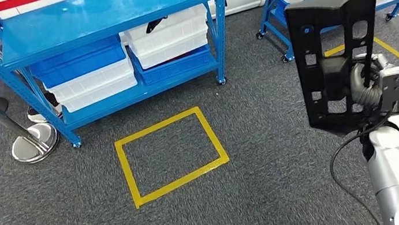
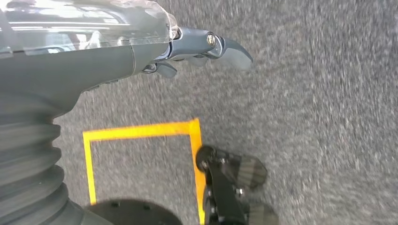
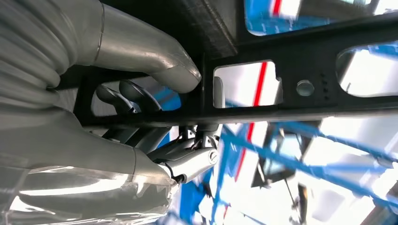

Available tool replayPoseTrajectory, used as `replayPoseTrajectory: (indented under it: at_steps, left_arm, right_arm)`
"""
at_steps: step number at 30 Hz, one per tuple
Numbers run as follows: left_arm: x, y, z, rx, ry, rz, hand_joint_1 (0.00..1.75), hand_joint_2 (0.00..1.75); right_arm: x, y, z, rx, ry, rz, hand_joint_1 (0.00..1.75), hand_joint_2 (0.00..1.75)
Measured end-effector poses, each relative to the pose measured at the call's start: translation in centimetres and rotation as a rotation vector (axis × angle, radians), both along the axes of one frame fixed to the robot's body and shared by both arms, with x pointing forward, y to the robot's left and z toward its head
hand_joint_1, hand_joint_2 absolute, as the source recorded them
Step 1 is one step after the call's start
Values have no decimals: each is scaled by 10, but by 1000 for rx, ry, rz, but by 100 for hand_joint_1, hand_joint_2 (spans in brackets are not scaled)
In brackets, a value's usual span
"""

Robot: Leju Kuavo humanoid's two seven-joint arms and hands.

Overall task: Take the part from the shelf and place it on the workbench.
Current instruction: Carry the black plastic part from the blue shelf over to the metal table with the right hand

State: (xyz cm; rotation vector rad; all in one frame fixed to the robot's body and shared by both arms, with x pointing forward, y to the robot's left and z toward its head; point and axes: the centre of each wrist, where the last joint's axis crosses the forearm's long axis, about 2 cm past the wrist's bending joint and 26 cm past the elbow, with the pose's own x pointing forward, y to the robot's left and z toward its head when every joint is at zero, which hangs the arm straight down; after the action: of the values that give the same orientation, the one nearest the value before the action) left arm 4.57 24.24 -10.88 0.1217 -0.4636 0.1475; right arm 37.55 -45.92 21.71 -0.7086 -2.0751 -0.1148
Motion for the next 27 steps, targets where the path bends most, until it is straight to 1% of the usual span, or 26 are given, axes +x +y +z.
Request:
replayPoseTrajectory:
  at_steps: [3,9,17,21,27]
  left_arm:
    - [-4,-1,0,8,14,9,0,175]
    - [-1,-2,0,11,5,12,0,175]
    - [-1,-1,0,10,10,6,0,175]
    - [-2,-1,0,10,16,7,0,175]
    - [-1,0,0,12,14,6,0,175]
  right_arm:
    - [20,-2,28,-20,-31,-24,175,175]
    - [45,-1,48,24,-20,-8,175,175]
    - [59,-2,57,138,2,14,175,175]
    - [60,-3,53,152,19,13,175,175]
    - [63,-3,56,160,22,11,175,175]
